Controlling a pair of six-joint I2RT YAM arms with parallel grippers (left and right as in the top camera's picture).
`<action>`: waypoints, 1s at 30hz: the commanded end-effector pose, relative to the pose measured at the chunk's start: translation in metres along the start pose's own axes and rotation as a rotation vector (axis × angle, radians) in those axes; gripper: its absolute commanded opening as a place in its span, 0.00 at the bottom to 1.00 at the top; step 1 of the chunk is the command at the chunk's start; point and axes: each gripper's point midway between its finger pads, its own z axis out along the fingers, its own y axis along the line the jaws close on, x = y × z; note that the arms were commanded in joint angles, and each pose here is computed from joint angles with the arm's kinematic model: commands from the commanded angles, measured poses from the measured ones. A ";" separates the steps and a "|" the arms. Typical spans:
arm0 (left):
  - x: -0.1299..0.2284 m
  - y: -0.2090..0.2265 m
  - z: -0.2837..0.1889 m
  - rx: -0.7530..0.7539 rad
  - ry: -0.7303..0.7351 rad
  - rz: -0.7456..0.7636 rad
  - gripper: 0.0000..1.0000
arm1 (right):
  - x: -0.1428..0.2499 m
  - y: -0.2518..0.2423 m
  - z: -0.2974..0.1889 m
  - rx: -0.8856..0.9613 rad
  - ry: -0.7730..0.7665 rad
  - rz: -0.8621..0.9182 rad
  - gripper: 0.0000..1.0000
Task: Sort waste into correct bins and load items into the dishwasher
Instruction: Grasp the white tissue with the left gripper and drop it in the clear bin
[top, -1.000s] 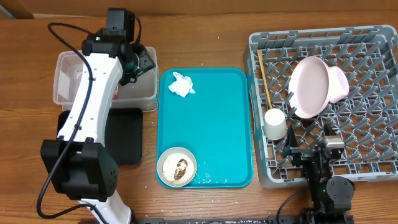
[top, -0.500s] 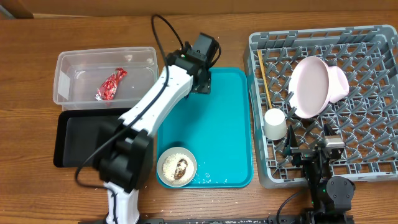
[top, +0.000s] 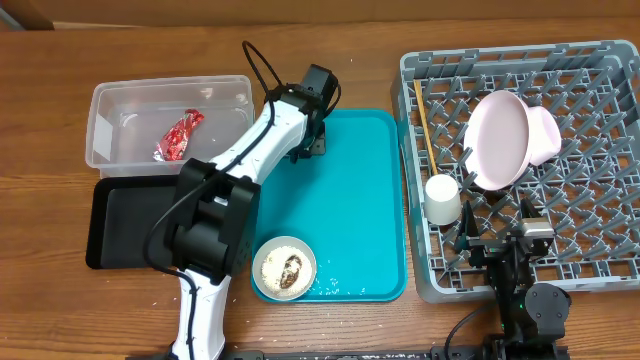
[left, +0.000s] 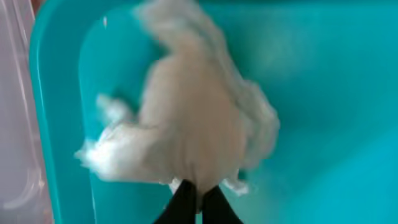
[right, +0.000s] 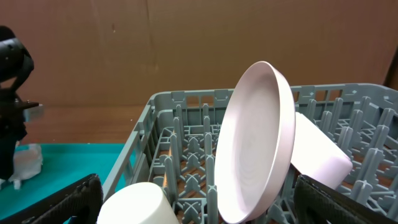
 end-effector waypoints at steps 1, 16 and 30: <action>-0.018 -0.014 -0.040 0.110 -0.025 -0.027 0.04 | 0.001 -0.002 0.000 0.006 -0.005 -0.001 1.00; -0.043 0.111 -0.131 -0.017 -0.158 -0.380 0.04 | 0.001 -0.002 0.000 0.006 -0.005 -0.001 1.00; -0.003 0.082 -0.198 0.176 -0.102 -0.156 0.49 | 0.001 -0.002 0.000 0.006 -0.005 -0.001 1.00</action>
